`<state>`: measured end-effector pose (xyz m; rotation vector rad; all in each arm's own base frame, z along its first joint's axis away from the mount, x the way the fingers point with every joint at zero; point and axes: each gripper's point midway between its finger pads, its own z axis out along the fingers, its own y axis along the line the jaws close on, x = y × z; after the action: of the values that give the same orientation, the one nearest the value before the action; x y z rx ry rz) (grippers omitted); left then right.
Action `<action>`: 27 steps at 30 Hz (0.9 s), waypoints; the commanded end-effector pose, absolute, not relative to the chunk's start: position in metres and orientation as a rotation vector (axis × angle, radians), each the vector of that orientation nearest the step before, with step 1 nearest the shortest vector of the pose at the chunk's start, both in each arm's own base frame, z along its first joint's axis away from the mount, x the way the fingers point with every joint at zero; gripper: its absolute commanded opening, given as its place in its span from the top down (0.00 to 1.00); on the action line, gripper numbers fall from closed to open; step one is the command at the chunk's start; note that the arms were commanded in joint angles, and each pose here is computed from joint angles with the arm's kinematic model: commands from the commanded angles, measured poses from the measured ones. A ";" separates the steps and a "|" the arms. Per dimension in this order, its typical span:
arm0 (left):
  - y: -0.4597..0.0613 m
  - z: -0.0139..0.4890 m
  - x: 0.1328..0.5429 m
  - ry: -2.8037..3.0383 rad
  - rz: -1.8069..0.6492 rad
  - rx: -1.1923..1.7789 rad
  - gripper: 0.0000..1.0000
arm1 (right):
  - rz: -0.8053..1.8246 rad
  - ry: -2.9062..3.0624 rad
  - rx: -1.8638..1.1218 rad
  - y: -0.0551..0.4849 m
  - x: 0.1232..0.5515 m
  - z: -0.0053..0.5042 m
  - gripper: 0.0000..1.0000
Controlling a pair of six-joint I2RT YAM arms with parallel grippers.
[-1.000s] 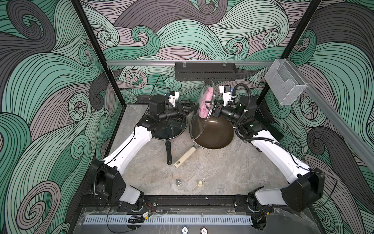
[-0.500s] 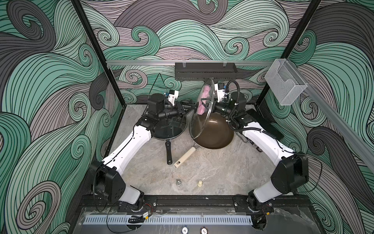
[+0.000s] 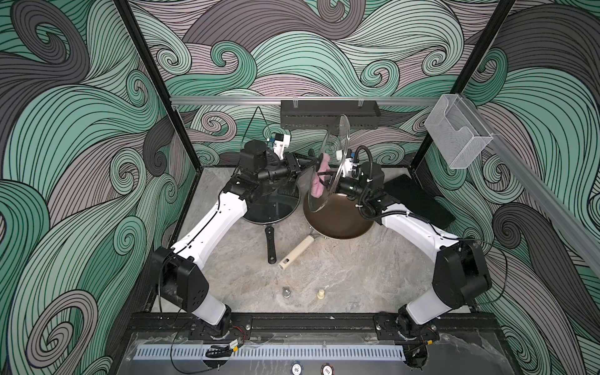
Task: Wipe the pot lid with a cloth
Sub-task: Wipe the pot lid.
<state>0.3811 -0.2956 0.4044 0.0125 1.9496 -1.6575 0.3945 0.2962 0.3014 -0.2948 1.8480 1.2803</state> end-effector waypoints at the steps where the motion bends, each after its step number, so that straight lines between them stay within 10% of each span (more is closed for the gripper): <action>1: -0.293 0.480 0.379 1.670 -1.670 0.145 1.00 | 1.379 1.745 -0.391 0.311 0.355 0.337 1.00; 14: -0.292 0.432 0.410 1.765 -1.615 0.034 1.00 | 1.308 1.647 -0.414 0.284 0.300 0.378 1.00; 27: -0.289 0.429 0.366 1.812 -1.674 0.135 1.00 | 1.134 1.595 -0.391 0.262 0.333 0.411 1.00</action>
<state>0.4008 -0.2902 0.3459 -0.1215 2.0592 -1.6067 0.3269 0.2658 0.3769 -0.3641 1.7079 1.1688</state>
